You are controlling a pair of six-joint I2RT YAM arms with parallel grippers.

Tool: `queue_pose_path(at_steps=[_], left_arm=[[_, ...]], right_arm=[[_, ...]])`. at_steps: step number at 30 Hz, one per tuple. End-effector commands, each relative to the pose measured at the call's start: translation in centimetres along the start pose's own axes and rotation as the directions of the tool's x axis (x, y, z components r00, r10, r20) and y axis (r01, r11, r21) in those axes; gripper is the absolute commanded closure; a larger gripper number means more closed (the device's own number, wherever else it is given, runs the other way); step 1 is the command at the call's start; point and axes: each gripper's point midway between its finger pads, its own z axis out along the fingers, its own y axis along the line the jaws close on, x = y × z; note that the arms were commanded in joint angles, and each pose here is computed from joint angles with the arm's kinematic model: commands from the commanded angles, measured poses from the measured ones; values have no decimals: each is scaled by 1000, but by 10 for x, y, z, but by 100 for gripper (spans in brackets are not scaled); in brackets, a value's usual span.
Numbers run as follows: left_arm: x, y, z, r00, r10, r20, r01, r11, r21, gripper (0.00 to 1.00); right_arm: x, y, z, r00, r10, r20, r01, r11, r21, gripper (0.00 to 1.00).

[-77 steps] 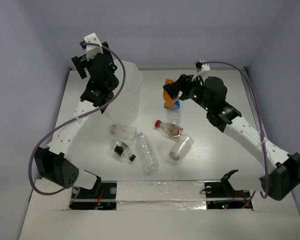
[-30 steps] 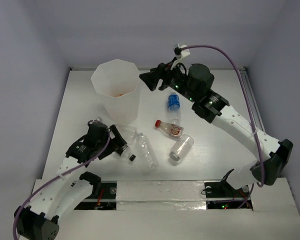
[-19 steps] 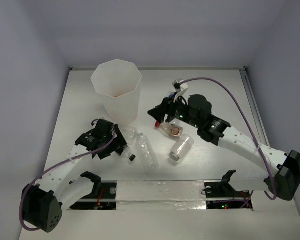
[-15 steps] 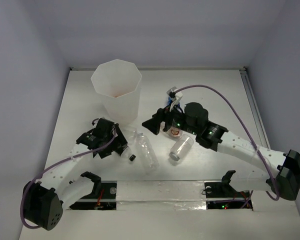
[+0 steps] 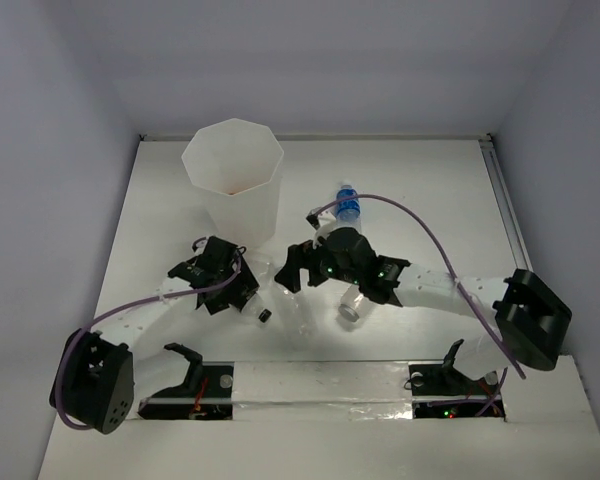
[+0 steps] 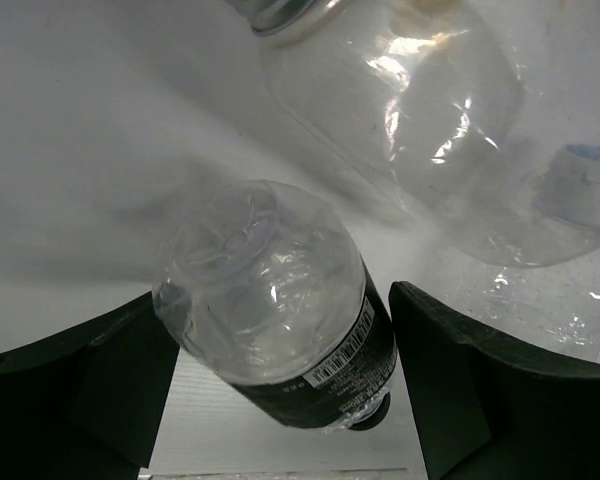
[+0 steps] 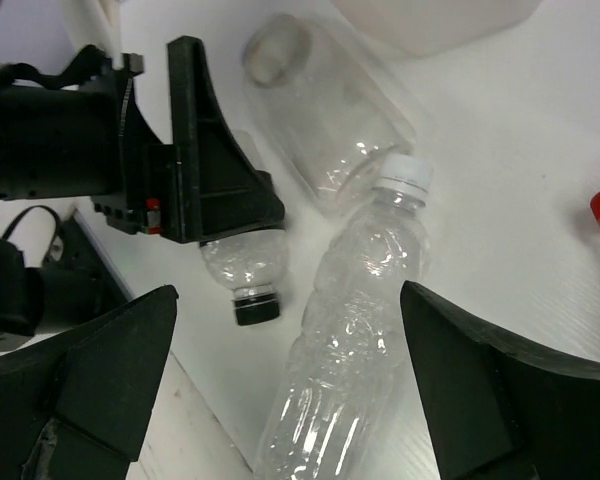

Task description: Put the plastic bottles in the bin

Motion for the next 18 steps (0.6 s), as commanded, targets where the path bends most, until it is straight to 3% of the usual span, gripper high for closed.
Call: queue_pose_path(at_steps=[1,5,9,14,18], left_arm=[[-1,2,7,1000,-1,16,1,1000,-7,22],[-5,2,6,999,-6,38,6,1000,-5,40],[-3,-1,4,1000,-4,31,4,1000,18,52],[5,-14,-13,999,31,28,-33,997,68,58],[-1,-33,-48,993,67,97,-79,990,120,59]], right_arm=[[0,-2,10,1000,17,23,-18,1000,16,2],[18,-18,25,1000,28,-15,-26,997,74,3],[34,-33,37,998,41,-52,-34,991,128,5],[50,-44,48,994,51,-94,-35,986,161,7],[55,-45,53,991,52,-120,-32,986,165,8]])
